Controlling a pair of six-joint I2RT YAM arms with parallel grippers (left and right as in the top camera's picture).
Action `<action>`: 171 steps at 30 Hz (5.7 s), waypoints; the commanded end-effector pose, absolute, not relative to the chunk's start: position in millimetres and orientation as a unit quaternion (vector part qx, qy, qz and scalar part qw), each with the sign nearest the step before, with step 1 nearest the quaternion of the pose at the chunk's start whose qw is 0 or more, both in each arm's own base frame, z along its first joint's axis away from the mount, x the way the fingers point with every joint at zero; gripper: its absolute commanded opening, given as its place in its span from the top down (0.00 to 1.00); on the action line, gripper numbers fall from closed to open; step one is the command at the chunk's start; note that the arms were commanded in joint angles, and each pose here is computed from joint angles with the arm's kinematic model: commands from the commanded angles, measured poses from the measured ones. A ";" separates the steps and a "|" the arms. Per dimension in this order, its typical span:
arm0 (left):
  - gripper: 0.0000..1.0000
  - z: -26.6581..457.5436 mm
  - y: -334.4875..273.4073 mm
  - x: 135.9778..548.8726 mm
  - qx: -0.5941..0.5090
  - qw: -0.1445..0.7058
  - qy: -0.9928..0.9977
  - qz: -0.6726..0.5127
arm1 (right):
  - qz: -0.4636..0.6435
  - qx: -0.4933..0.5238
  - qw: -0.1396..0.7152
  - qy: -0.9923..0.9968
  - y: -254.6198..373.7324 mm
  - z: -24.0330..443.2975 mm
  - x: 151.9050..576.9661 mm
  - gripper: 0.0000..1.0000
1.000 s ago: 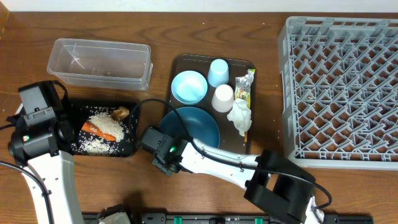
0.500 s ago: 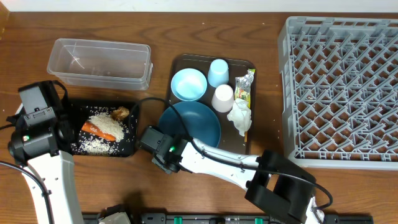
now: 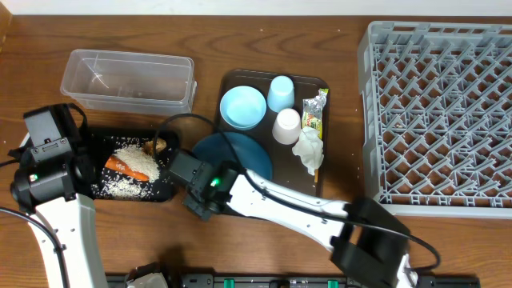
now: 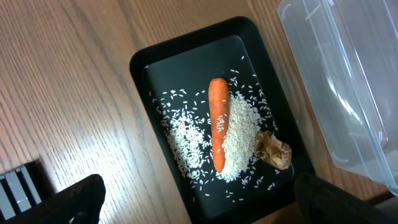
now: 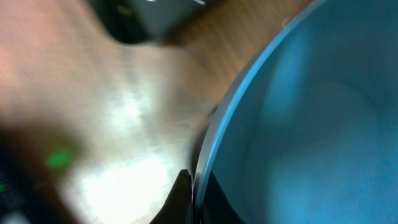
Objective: Sort waste into correct bins and load items into the dishwasher rack
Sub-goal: 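Lift the blue plate and carry it right to the dish rack, then lower the blue plate into the rack and open the right gripper, then move the right gripper to the light-blue bowl on the brown tray, then grasp the light-blue bowl rim and lift it with the right gripper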
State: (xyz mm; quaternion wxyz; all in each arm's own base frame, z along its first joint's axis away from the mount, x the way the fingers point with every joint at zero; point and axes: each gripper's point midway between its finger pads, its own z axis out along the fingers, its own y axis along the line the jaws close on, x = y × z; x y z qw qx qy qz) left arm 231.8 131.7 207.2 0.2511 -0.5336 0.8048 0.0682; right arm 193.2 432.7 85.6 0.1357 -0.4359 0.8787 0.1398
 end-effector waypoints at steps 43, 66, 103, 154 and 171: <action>0.02 214.5 133.5 233.7 -0.539 0.260 0.799 0.064 | 0.536 -0.217 0.457 0.676 2.6 313.9 450.2 0.99; 0.02 214.5 133.5 233.7 -0.539 0.260 0.799 0.064 | 0.520 -0.058 0.426 0.738 -74.9 232.6 488.0 0.99; 0.02 214.5 133.5 233.7 -0.539 0.260 0.799 0.064 | 0.206 0.093 0.491 0.841 -33.4 376.1 404.7 0.25; 0.02 214.5 133.5 233.7 -0.539 0.260 0.799 0.064 | 0.067 -0.439 0.250 0.860 375.9 22.7 388.3 0.27; 0.02 214.5 133.5 233.7 -0.539 0.260 0.799 0.064 | 0.057 -0.433 0.206 0.876 366.1 2.0 374.4 0.73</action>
